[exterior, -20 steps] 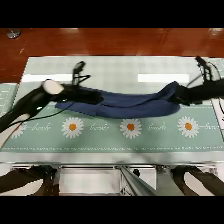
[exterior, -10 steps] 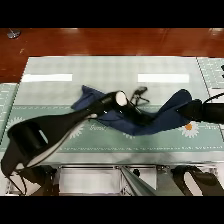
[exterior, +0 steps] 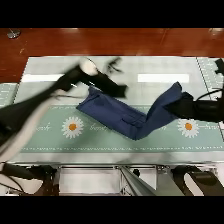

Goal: Fold the shirts.

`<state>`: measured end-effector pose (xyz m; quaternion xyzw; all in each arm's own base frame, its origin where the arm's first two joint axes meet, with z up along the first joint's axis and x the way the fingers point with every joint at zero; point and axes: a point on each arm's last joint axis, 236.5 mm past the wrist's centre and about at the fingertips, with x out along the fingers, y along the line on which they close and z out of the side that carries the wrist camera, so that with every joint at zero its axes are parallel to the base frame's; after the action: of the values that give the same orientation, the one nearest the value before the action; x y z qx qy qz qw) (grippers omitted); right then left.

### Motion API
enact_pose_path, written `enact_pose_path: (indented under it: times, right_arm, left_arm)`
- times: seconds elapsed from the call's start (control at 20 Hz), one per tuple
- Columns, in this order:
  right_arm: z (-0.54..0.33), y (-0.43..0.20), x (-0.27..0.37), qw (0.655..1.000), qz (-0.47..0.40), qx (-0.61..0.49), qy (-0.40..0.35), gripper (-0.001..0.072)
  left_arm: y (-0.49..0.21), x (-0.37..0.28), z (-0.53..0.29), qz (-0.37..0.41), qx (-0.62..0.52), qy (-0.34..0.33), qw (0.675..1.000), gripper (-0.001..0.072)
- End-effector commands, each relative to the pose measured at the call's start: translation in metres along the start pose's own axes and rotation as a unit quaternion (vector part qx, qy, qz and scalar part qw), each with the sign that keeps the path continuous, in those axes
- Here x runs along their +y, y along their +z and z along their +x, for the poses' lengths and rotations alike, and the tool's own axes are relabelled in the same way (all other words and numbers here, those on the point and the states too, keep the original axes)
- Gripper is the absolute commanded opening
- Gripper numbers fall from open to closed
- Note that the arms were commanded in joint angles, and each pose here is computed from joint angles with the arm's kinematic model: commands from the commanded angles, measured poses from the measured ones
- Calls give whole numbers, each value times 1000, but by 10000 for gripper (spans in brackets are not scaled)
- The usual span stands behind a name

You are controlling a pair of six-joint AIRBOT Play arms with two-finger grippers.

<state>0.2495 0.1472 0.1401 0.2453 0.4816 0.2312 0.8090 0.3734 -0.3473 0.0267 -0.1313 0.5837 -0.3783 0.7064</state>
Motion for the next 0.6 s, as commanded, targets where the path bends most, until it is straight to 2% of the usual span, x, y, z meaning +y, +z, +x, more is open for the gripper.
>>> enact_pose_path:
  times: [0.0,0.1,0.25,0.55]
  right_arm:
    - [35,13,44,999,-22,13,47,32]
    - [68,23,76,996,-48,37,67,32]
    - [133,35,111,991,-73,79,81,32]
    - [271,38,136,981,-88,154,82,33]
  left_arm:
    - [15,65,-142,-20,-94,77,992,22]
    - [-5,88,-210,-34,-172,134,975,22]
    - [-67,90,-250,-48,-239,168,955,22]
    - [-157,72,-224,-83,-286,143,944,22]
